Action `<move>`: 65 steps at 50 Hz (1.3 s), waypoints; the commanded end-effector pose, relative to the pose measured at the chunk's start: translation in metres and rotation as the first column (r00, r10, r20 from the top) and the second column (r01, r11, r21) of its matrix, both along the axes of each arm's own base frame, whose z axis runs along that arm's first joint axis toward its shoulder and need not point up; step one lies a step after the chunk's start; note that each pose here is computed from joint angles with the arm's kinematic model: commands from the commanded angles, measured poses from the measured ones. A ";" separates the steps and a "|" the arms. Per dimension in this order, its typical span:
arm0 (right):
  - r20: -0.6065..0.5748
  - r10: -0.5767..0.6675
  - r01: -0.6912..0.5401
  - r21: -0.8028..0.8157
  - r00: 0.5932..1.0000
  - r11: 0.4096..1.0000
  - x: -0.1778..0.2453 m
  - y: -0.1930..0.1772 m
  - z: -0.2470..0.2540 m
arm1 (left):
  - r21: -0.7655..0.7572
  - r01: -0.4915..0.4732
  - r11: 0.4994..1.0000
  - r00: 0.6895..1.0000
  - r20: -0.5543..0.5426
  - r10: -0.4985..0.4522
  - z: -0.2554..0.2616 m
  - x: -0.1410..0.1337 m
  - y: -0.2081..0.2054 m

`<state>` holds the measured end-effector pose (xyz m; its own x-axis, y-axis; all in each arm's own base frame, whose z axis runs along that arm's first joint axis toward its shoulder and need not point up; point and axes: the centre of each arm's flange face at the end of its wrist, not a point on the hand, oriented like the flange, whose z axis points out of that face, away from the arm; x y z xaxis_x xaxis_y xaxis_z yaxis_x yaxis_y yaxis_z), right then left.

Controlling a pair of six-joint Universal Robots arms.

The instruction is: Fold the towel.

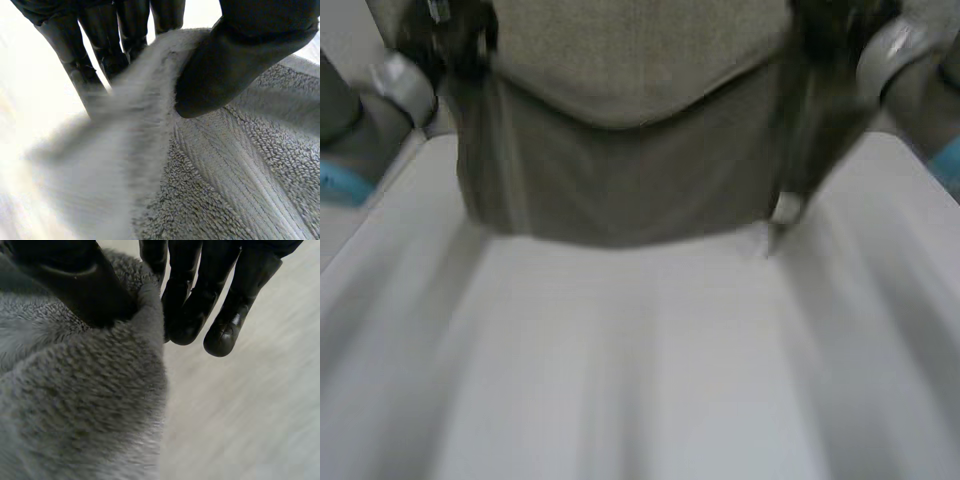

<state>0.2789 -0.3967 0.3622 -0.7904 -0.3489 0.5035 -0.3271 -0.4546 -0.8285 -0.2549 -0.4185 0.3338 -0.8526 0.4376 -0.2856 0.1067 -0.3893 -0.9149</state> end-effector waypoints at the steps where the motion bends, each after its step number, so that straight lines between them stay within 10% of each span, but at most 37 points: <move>1: 0.267 0.136 -0.060 -0.275 0.954 0.960 -0.010 0.018 0.086 | -0.385 0.024 0.923 0.976 -0.193 -0.106 0.121 0.001 0.030; 9: 0.135 0.222 -0.207 -0.114 0.966 0.972 0.004 0.015 0.026 | -0.260 0.031 0.965 0.979 -0.189 -0.082 0.079 0.009 0.014; 27: -0.255 0.290 -0.191 0.351 0.923 0.917 -0.013 0.056 -0.192 | 0.250 0.073 0.966 0.961 0.242 -0.135 -0.178 0.023 0.048; 48: -0.278 -0.018 0.166 0.517 0.960 0.840 -0.044 0.058 -0.237 | 0.315 0.037 0.948 0.964 0.240 -0.117 -0.178 0.037 0.060; 65: -0.275 -0.075 0.215 0.528 0.959 0.822 -0.050 0.057 -0.237 | 0.349 0.024 0.937 0.986 0.149 -0.081 -0.172 0.046 0.050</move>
